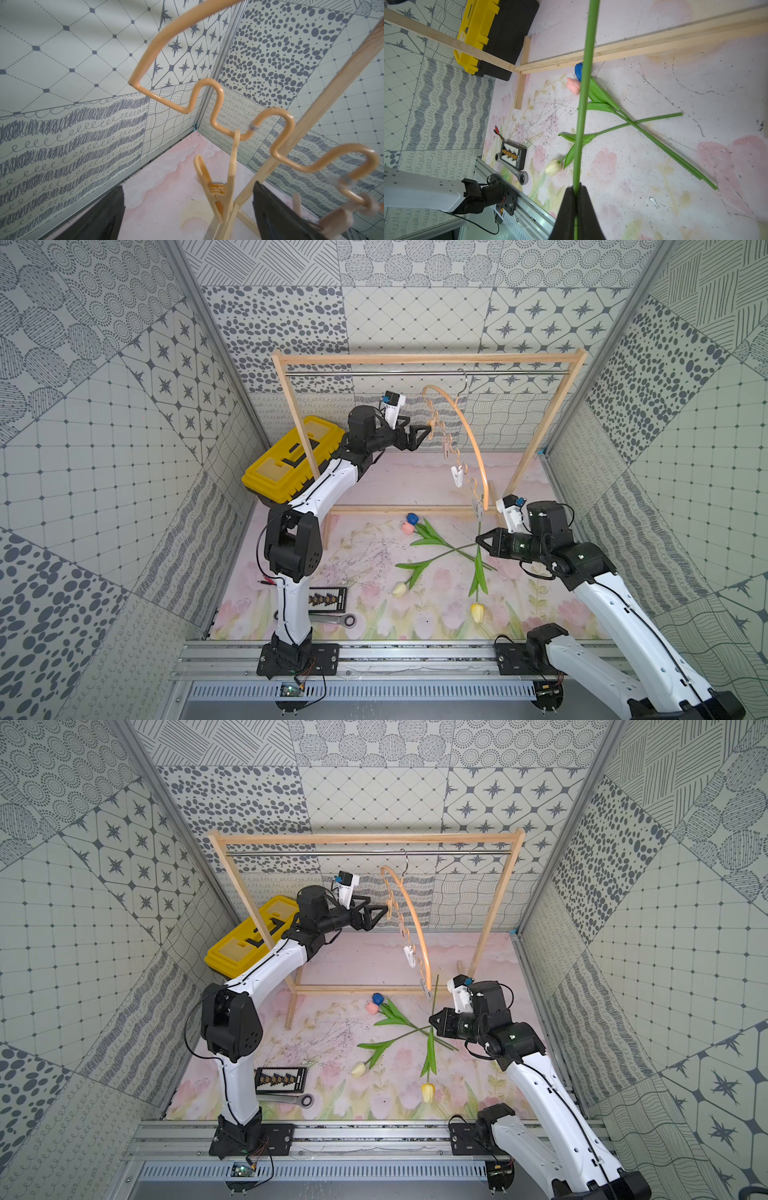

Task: Dry the flowers on a clothes hanger
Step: Open the clamp at the hanger.

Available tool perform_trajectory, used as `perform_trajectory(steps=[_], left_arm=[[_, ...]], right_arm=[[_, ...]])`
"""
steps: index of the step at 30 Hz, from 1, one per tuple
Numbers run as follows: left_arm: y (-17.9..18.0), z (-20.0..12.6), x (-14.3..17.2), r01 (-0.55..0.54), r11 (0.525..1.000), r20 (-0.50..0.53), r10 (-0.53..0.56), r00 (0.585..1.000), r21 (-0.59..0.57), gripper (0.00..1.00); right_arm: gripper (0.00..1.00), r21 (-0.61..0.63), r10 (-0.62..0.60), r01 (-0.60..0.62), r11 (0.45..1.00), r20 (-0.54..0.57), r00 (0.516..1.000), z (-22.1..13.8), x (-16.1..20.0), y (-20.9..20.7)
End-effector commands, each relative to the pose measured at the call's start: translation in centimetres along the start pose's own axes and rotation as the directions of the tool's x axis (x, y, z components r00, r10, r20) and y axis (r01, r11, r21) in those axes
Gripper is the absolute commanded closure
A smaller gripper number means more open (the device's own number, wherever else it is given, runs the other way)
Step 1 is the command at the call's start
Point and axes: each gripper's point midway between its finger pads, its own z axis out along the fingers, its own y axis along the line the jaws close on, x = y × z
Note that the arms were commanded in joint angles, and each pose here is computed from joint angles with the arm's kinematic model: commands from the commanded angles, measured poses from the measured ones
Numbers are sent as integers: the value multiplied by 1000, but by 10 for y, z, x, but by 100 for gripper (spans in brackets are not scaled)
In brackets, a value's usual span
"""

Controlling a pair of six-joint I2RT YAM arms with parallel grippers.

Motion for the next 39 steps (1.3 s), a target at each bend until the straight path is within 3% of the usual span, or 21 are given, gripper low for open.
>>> perform_trajectory(steps=[1,7,13,26,30,39], left_arm=[[-13,6,-23,-8,996,67,2,998,90,3],[-26,6,-21,7,989,52,-15,999,148,6],[-29,7,-14,-1,989,27,-4,1000,151,6],[-30,14,-13,-6,988,24,2,1000,153,5],[-31,15,-13,-7,987,26,3,1000,158,5],[-35,20,-7,-3,985,18,0,1000,174,5]], right_arm=[[100,8,-53,52,999,52,997,-18,-9,7],[100,125,-75,67,990,66,995,-32,-28,-2],[100,173,-193,173,970,104,976,-39,-81,15],[100,142,-321,300,943,152,935,12,-203,52],[100,174,-366,336,926,188,911,9,-224,58],[100,217,-368,332,918,151,918,19,-229,46]])
